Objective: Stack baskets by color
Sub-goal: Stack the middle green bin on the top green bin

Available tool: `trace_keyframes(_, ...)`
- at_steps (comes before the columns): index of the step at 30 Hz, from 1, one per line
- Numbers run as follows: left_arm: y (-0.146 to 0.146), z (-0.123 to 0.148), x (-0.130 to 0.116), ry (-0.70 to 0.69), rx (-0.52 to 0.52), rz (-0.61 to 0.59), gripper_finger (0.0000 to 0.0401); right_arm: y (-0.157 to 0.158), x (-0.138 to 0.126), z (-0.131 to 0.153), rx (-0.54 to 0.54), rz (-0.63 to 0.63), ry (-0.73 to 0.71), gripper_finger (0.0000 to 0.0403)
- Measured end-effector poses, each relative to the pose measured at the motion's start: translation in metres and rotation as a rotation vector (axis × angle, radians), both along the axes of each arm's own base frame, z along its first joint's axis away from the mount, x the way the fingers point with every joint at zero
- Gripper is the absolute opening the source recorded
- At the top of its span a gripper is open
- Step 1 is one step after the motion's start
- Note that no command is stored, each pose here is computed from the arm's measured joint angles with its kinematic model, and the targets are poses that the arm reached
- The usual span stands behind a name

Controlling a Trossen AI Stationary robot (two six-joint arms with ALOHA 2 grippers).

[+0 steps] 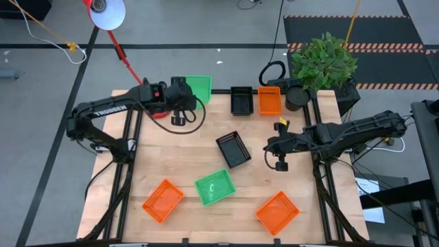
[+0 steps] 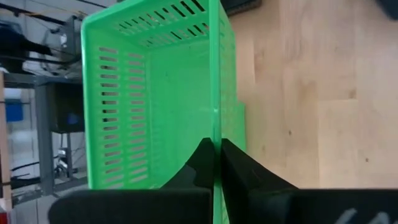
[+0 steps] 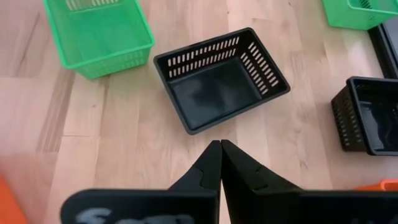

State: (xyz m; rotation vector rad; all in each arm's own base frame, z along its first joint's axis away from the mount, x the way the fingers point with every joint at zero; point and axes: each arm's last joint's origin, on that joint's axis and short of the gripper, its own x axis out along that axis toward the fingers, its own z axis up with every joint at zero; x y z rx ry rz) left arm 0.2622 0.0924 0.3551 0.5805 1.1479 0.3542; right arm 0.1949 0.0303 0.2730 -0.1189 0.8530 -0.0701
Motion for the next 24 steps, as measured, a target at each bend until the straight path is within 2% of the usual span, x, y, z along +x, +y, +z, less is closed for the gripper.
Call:
trace_keyframes(5,0.021,-0.015,-0.002,-0.008,-0.035,-0.023,0.0007,0.004,-0.001,0.0,-0.001,0.018,0.001,0.0)
trace_keyframes(9,0.039,-0.032,-0.007,-0.001,-0.042,0.005,0.0007,0.006,-0.002,-0.001,-0.003,0.03,0.01,0.0)
trace_keyframes(17,0.065,-0.073,-0.02,0.002,-0.095,-0.003,0.0007,0.006,-0.002,-0.001,-0.006,0.03,0.015,0.0)
trace_keyframes(24,0.082,-0.102,-0.033,0.002,-0.084,0.027,0.0007,0.006,-0.002,-0.001,-0.006,0.03,0.018,0.0)
